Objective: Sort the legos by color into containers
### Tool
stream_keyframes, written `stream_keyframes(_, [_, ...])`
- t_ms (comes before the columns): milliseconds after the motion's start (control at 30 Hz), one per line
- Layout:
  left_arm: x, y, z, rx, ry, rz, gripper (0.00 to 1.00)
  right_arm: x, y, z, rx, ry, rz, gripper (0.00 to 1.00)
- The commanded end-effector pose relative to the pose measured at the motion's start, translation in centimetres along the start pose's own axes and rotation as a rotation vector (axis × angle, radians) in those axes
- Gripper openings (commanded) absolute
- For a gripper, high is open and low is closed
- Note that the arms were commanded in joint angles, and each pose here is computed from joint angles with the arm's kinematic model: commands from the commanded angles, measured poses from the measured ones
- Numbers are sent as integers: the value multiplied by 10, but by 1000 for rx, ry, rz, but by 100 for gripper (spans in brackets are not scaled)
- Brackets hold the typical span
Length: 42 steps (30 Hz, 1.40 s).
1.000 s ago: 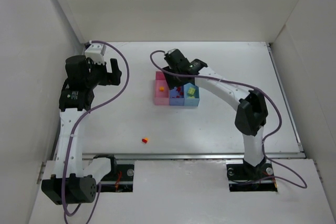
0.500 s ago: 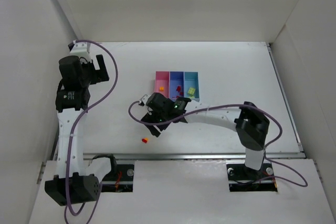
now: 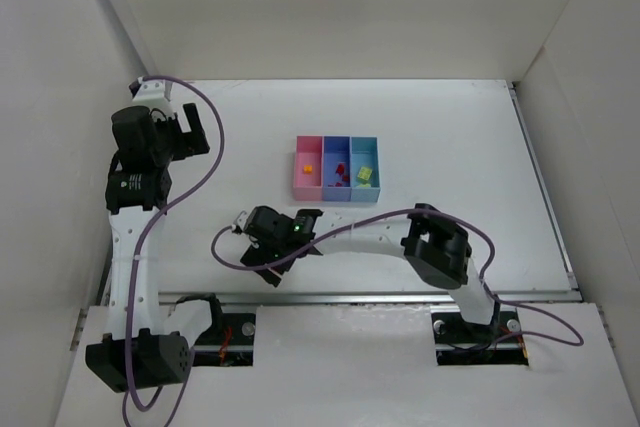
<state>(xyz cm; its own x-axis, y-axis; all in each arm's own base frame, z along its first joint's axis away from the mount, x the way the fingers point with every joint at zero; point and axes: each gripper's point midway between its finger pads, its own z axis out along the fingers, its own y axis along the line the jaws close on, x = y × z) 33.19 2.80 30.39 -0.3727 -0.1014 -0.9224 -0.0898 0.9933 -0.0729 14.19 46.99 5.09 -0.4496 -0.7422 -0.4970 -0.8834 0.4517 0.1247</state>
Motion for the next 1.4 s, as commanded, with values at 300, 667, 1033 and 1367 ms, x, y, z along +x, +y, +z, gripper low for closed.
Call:
stream_keyframes(300, [6, -35, -6, 195, 28, 178, 85, -25, -6, -50, 27, -103, 77, 77])
stream_keyframes(667, [81, -13, -17, 353, 374, 769, 91, 38, -89, -118, 135, -104, 373, 84])
stream_keyframes(1033, [194, -94, -64, 916, 499, 1280, 99, 45, -192, -174, 365, -232, 783, 85])
stream_keyframes(1367, [228, -176, -72, 1021, 598, 814, 89, 47, -191, -203, 394, -313, 829, 84])
